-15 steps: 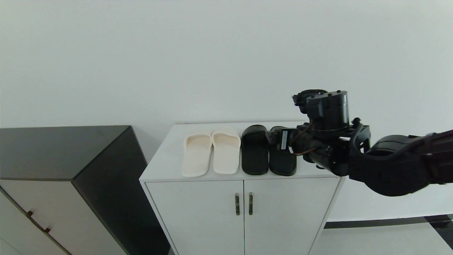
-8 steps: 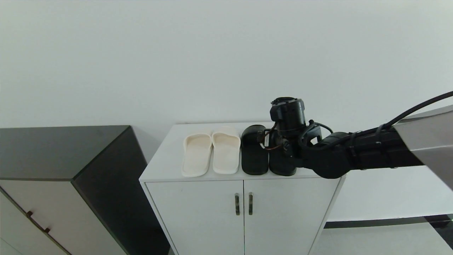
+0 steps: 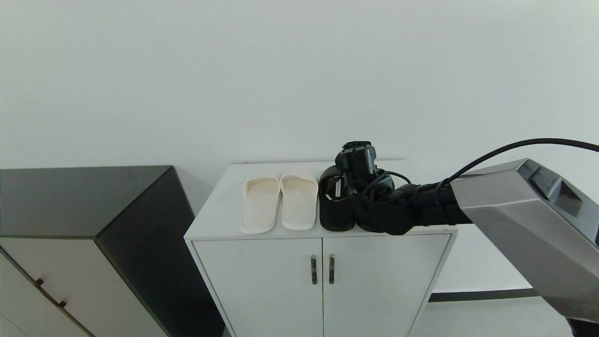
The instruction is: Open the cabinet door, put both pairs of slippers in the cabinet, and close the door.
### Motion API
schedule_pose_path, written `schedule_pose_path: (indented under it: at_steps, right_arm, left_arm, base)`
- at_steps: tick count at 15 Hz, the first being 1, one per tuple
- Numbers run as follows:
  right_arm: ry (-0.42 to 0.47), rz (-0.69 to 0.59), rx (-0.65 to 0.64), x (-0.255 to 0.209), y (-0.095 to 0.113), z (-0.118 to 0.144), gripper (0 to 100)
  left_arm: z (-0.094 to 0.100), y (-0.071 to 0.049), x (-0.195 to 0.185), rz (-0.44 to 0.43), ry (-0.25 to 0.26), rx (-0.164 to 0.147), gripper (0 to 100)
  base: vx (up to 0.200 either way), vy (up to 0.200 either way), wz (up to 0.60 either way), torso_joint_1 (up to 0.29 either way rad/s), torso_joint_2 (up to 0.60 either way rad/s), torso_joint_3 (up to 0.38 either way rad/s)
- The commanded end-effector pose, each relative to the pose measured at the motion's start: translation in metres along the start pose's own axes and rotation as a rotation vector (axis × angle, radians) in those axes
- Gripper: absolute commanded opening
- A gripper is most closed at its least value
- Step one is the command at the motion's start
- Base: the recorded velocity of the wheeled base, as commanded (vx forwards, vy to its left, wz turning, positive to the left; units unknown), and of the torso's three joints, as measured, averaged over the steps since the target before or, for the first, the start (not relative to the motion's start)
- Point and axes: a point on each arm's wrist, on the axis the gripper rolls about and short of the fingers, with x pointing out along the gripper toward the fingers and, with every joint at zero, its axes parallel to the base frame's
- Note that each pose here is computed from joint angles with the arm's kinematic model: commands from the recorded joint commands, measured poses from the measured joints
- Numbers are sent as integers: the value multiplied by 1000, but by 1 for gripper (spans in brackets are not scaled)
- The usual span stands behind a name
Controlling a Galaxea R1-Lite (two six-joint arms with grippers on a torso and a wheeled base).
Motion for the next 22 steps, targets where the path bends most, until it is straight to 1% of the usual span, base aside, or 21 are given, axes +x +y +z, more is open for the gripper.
schedule_pose_path:
  at_steps: [1, 4, 5, 12, 14, 16, 17, 18, 20, 21, 22]
  right_arm:
    - [7, -13, -6, 15, 2, -9, 100]
    - [-9, -61, 3, 30, 2, -5, 100]
    - [-9, -62, 3, 30, 3, -4, 0]
    - [-16, -75, -7, 30, 3, -2, 0]
    - [-24, -73, 0, 24, 2, 5, 0]
    - [-21, -73, -16, 11, -6, 15, 0]
    - [-15, -58, -25, 0, -10, 21, 0]
    - [-12, -14, -23, -13, -15, 27, 0]
    - [5, 83, -53, -42, -26, 34, 0]
    - [4, 163, -77, -59, -34, 34, 0]
    - [0, 186, -81, -64, -37, 35, 0]
  left_arm:
    - [0, 0, 0, 0, 1, 0, 0]
    - [0, 0, 0, 0, 1, 0, 0]
    - [0, 0, 0, 0, 1, 0, 0]
    - [0, 0, 0, 0, 1, -2, 0]
    - [0, 0, 0, 0, 1, -2, 0]
    - [0, 0, 0, 0, 1, -2, 0]
    - [0, 0, 0, 0, 1, 0, 0]
    - [0, 0, 0, 0, 1, 5, 0]
    - [0, 0, 0, 0, 1, -2, 0]
    - [0, 0, 0, 0, 1, -5, 0]
    - [0, 0, 0, 0, 1, -6, 0]
  base:
    - [0, 0, 0, 0, 0, 0]
    - [0, 0, 0, 0, 0, 0]
    - [0, 0, 0, 0, 0, 0]
    - [0, 0, 0, 0, 0, 0]
    - [0, 0, 0, 0, 0, 0]
    - [0, 0, 0, 0, 0, 0]
    - [0, 0, 0, 0, 0, 0]
    - [0, 0, 0, 0, 0, 0]
    - [0, 0, 0, 0, 0, 0]
    - [0, 0, 0, 0, 0, 0]
    - [0, 0, 0, 0, 0, 0]
